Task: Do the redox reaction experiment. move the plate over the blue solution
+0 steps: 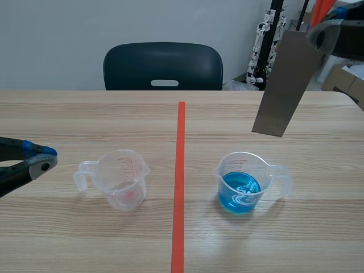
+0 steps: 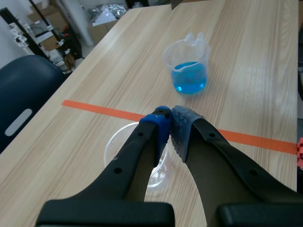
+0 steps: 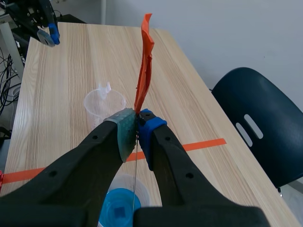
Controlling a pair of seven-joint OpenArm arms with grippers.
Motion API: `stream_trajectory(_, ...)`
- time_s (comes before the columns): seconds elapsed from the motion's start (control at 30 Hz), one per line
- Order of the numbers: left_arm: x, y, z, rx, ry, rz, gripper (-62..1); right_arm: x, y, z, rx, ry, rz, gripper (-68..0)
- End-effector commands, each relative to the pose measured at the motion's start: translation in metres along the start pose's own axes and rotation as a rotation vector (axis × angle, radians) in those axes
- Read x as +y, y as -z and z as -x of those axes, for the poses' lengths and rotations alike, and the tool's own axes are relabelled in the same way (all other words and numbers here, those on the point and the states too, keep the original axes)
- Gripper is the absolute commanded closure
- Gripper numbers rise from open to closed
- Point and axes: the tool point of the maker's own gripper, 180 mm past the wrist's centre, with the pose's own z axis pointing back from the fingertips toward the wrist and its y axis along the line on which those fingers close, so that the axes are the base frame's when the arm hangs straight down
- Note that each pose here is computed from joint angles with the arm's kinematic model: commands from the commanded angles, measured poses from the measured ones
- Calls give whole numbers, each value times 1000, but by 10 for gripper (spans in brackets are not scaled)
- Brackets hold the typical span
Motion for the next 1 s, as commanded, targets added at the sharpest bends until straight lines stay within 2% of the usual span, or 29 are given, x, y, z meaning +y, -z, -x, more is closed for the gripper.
stream_trajectory(0.0, -3, 9, -9, -40, -8, 15, -40, -1, 1, -11, -27, -27, -10, -6)
stream_trajectory(0.3, 3, 44, -5, -5, -13, 30, -40, 5, 11, -8, -42, -44, -36, -6)
stream_trajectory(0.57, 15, 79, -8, 15, 24, 10, -40, 4, 12, -11, -63, -29, -28, -6)
stream_trajectory(0.67, 13, 92, -7, 34, 45, 29, -40, 1, 12, -11, -64, -7, -14, -6)
stream_trajectory(0.77, 8, 103, -5, 56, 79, 53, -40, -4, 12, -9, -58, 50, 16, -6)
stream_trajectory(0.97, 9, 120, 2, 72, 82, 66, -40, -8, 12, -7, -58, 102, 42, -6)
